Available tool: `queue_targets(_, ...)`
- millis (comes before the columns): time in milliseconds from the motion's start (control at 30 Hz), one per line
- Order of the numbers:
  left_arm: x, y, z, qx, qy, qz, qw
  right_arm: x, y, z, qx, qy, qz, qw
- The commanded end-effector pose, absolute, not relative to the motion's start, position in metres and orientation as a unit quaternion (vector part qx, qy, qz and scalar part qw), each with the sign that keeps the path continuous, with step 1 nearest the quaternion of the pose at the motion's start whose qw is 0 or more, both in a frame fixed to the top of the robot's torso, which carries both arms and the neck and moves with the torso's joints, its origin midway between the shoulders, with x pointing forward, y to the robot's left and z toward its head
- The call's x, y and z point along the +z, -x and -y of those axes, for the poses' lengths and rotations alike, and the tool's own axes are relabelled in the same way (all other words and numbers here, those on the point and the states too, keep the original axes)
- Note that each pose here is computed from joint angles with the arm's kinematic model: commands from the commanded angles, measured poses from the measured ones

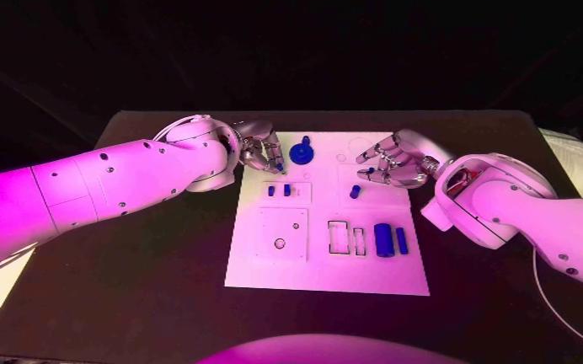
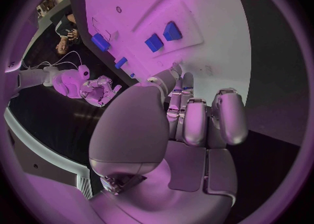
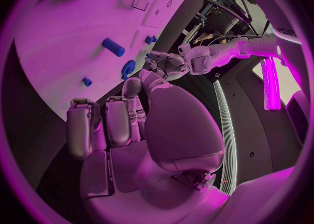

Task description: Assemble the parts on the task board

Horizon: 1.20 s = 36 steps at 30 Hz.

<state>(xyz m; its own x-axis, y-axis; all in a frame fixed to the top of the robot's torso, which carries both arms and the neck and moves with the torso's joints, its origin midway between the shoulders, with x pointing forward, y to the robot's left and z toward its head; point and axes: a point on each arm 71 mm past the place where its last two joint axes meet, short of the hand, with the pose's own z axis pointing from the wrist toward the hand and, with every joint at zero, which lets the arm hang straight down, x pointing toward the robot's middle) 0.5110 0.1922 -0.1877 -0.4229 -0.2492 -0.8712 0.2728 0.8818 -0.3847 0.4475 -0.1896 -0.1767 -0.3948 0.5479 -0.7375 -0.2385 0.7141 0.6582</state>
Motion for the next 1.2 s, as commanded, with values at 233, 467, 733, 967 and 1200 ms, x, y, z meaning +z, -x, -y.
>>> queue_targets(233, -0.1904, -0.5109, -0.1863, -0.238, -0.019, -0.817, 0.524, -0.1768, -0.4466, 0.1877, 0.367, -0.097, -0.752, 0.539)
queue_targets(467, -0.1913, -0.5109, -0.1831, -0.236, -0.024, -0.819, 0.522, -0.1768, -0.4464, 0.1877, 0.367, -0.097, -0.752, 0.538)
queue_targets(733, -0.1923, -0.5111, -0.1835, -0.231, -0.025, -0.822, 0.519, -0.1767, -0.4463, 0.1880, 0.367, -0.097, -0.753, 0.538)
queue_targets(967, -0.1933, -0.5111, -0.1825, -0.229, -0.028, -0.825, 0.516, -0.1766, -0.4461, 0.1877, 0.367, -0.097, -0.752, 0.538)
queue_targets(1200, -0.1940, -0.5114, -0.1819, -0.227, -0.028, -0.827, 0.514, -0.1765, -0.4458, 0.1876, 0.368, -0.097, -0.752, 0.538)
